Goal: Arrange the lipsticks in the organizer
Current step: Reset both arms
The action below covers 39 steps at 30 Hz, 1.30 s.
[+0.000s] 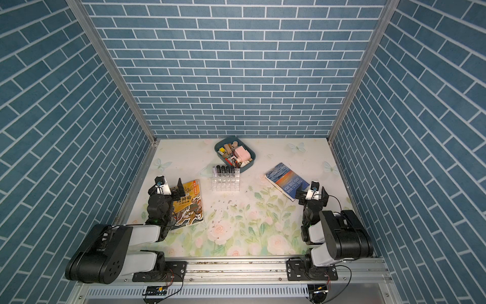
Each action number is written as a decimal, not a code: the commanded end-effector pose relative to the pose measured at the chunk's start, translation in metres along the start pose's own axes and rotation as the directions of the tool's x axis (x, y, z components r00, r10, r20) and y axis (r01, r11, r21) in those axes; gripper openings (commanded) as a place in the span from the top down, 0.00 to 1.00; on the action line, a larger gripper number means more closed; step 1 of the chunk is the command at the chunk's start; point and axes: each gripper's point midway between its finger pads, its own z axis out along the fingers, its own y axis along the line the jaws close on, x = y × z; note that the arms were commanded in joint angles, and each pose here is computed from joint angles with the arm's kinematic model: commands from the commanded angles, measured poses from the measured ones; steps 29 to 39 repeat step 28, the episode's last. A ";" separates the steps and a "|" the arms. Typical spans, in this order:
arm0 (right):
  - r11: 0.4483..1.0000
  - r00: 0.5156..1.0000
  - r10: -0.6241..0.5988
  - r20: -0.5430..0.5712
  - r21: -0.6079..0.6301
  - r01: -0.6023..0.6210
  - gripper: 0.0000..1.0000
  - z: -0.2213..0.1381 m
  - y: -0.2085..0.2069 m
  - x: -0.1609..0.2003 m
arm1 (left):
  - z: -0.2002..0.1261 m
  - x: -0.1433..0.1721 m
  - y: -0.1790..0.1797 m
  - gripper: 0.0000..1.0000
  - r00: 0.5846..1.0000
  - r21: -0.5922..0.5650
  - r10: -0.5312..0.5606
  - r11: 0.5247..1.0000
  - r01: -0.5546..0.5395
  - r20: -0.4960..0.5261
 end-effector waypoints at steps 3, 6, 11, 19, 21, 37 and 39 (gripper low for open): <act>0.999 0.997 0.018 0.068 -0.034 -0.016 0.00 0.011 0.004 -0.022 | 0.012 0.004 -0.005 0.00 0.999 0.055 0.010 0.998 -0.012 0.038; 0.999 0.999 0.026 0.025 -0.027 -0.025 0.00 0.025 0.004 -0.019 | 0.025 0.009 0.000 0.00 1.000 0.034 -0.011 0.999 0.011 -0.001; 0.999 1.000 0.016 0.016 -0.034 -0.015 0.00 0.027 0.006 -0.017 | 0.019 0.004 0.020 0.00 0.997 -0.035 -0.076 0.996 0.077 0.032; 0.999 1.000 0.015 0.017 -0.034 -0.015 0.00 0.027 0.006 -0.018 | 0.027 0.010 -0.003 0.00 1.000 0.077 -0.012 0.997 0.014 -0.017; 0.999 1.000 0.016 0.018 -0.034 -0.015 0.00 0.027 0.006 -0.018 | 0.027 0.010 -0.003 0.00 1.000 0.078 -0.013 0.997 0.014 -0.015; 0.999 1.000 0.015 0.016 -0.034 -0.015 0.00 0.027 0.006 -0.017 | 0.027 0.010 0.001 0.00 1.000 0.045 -0.016 0.999 0.017 -0.014; 0.999 1.000 0.015 0.016 -0.034 -0.015 0.00 0.027 0.006 -0.017 | 0.027 0.010 0.001 0.00 1.000 0.045 -0.016 0.999 0.017 -0.014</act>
